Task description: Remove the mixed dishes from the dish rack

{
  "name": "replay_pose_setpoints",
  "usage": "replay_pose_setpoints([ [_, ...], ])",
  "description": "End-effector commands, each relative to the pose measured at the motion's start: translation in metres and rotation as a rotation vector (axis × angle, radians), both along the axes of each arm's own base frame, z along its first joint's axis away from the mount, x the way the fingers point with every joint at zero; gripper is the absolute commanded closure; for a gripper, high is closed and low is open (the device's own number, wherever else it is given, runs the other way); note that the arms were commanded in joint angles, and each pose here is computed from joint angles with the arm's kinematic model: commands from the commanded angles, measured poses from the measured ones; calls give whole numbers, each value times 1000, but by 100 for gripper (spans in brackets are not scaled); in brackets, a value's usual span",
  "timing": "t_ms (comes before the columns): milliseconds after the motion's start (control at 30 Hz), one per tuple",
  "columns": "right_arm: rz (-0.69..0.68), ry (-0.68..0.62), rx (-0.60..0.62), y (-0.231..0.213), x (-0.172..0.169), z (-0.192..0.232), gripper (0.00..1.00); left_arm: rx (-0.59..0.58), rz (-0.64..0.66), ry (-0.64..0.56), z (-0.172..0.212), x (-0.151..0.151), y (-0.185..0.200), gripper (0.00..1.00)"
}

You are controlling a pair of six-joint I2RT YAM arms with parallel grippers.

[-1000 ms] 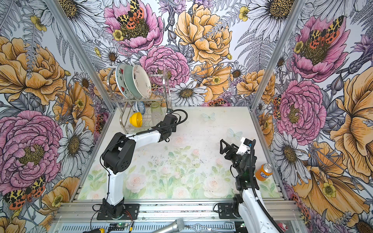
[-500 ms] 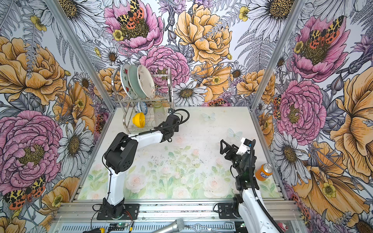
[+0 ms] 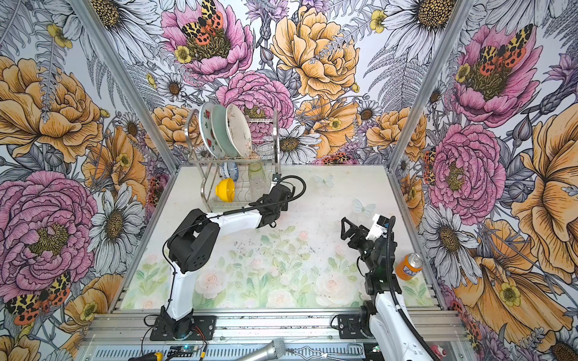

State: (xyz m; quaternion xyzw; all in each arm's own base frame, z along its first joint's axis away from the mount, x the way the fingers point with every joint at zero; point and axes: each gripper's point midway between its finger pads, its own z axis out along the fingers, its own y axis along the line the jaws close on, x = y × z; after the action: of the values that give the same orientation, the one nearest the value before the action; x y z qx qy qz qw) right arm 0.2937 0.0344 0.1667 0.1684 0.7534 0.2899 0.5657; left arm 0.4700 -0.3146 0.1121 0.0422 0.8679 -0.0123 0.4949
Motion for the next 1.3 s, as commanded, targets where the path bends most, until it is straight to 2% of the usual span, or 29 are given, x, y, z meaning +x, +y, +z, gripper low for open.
replay_pose_setpoints([
  [0,-8,0,-17,-3,0,-1,1,5,-172,39,-2,-39,-52,95],
  [267,-20,18,-17,-5,0,-6,1,-62,-282,23,21,-73,-103,95],
  [367,-21,26,-18,-5,-1,-9,1,-78,-306,16,31,-77,-112,94],
  [433,-22,32,-16,-5,-1,-11,1,-96,-314,13,37,-79,-113,90],
  [467,-22,36,-16,-5,-2,-13,1,-98,-314,10,40,-80,-113,87],
  [500,-23,41,-16,-5,-2,-14,1,-101,-312,8,42,-80,-111,79],
  [633,-37,60,-16,-7,-3,-22,2,-105,-316,0,52,-86,-105,44],
  [767,-45,83,-17,-9,-4,-29,2,-105,-309,-14,63,-95,-93,23],
  [967,-66,125,4,-11,-2,-38,0,-94,-310,-28,75,-108,-75,5],
  [1000,-65,132,2,-11,-1,-39,1,-110,-304,-48,88,-111,-68,4],
  [1267,-44,138,1,-8,2,-36,1,-100,-227,-95,103,-131,-14,1],
])
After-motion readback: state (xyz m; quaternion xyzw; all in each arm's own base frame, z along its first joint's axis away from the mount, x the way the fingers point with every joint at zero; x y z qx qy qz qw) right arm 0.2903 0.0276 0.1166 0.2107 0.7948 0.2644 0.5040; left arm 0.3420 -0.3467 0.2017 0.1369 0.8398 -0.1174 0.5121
